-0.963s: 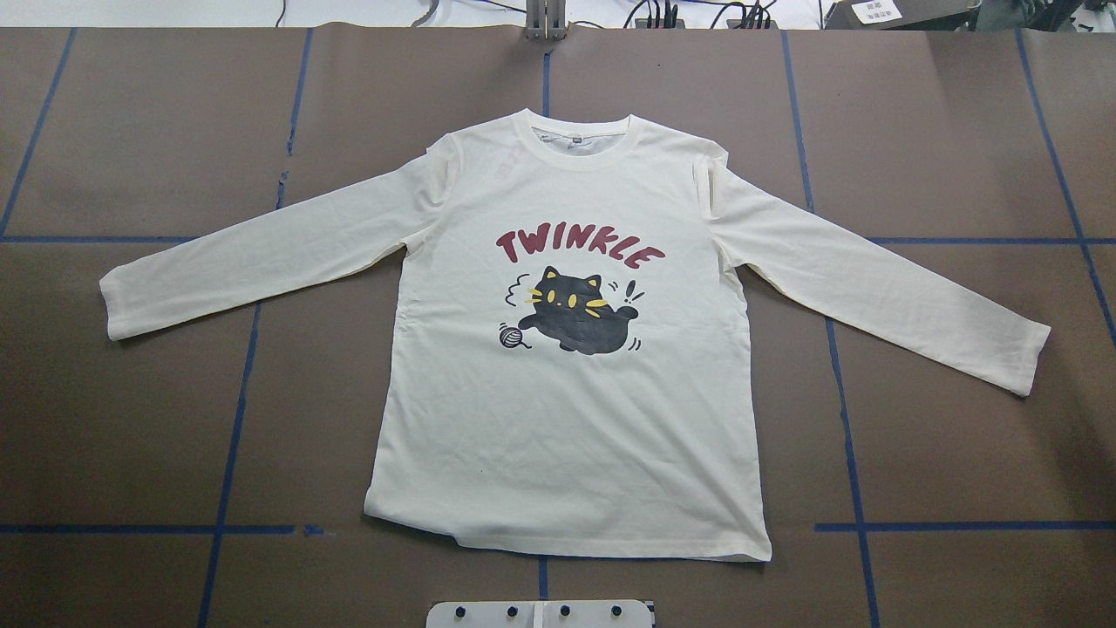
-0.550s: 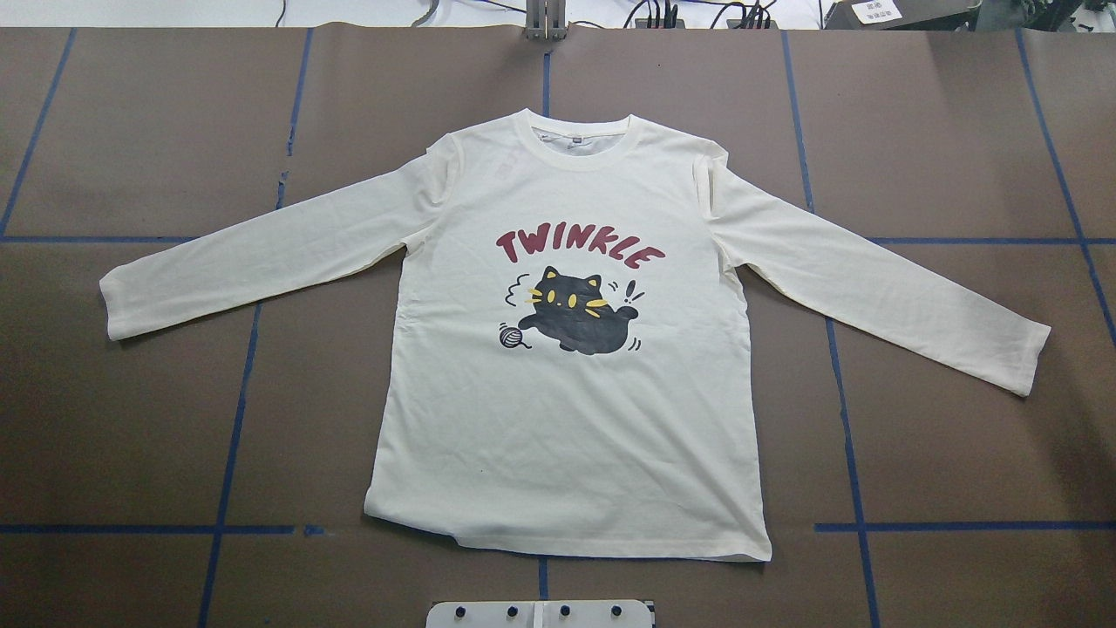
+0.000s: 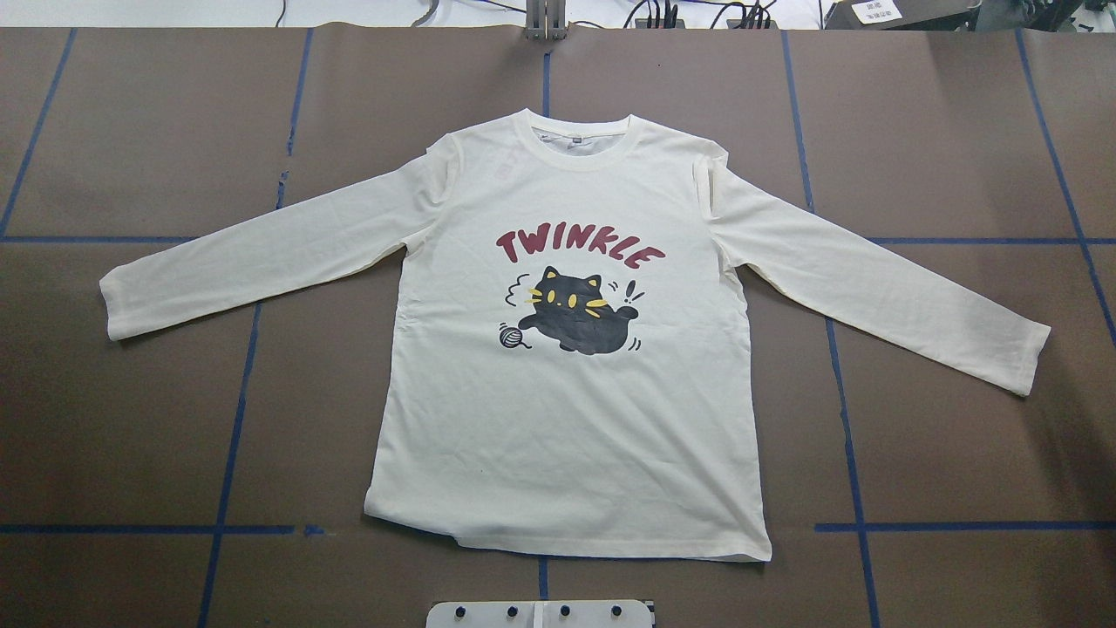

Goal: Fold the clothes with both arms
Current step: 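Move the right gripper to the cuff of the sleeve nearest it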

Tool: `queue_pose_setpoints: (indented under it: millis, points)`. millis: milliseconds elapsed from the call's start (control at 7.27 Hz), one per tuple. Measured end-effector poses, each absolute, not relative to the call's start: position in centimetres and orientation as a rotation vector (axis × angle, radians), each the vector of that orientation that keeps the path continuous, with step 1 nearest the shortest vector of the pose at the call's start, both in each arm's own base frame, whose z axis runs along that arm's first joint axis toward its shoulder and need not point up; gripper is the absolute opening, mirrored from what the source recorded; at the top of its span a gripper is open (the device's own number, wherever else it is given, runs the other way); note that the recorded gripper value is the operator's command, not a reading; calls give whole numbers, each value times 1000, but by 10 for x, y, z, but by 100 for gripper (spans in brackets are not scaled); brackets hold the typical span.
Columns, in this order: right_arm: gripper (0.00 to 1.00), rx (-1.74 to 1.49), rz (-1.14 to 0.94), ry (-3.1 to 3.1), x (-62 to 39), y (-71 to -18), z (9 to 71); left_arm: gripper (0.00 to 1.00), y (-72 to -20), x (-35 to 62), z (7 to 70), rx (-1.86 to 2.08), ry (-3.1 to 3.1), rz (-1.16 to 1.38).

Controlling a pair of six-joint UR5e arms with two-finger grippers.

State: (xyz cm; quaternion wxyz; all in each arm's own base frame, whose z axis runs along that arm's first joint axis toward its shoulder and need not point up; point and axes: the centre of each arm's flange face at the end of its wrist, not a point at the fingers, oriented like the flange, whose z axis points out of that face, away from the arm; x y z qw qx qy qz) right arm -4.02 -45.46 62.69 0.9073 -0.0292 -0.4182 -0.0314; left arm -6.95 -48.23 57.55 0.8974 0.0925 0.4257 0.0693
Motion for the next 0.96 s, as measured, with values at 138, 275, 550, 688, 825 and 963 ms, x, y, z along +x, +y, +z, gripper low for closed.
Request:
queue_pose_setpoints:
  millis: [138, 275, 550, 688, 825, 963]
  points:
    - [93, -55, -99, -866, -58, -457, 641, 100, -483, -68, 577, 199, 899, 148]
    - [85, -57, -111, -869, -76, -460, 652, 100, -483, -68, 577, 205, 908, 152]
    - [83, -72, -108, -872, -111, -467, 665, 100, -483, -67, 577, 209, 912, 154]
    - [83, -77, -109, -867, -121, -468, 670, 100, -483, -67, 577, 209, 913, 154]
    - [83, -84, -113, -863, -129, -470, 674, 100, -483, -67, 577, 209, 912, 154]
    - [75, -92, -113, -859, -134, -475, 678, 100, -483, -67, 578, 208, 913, 154]
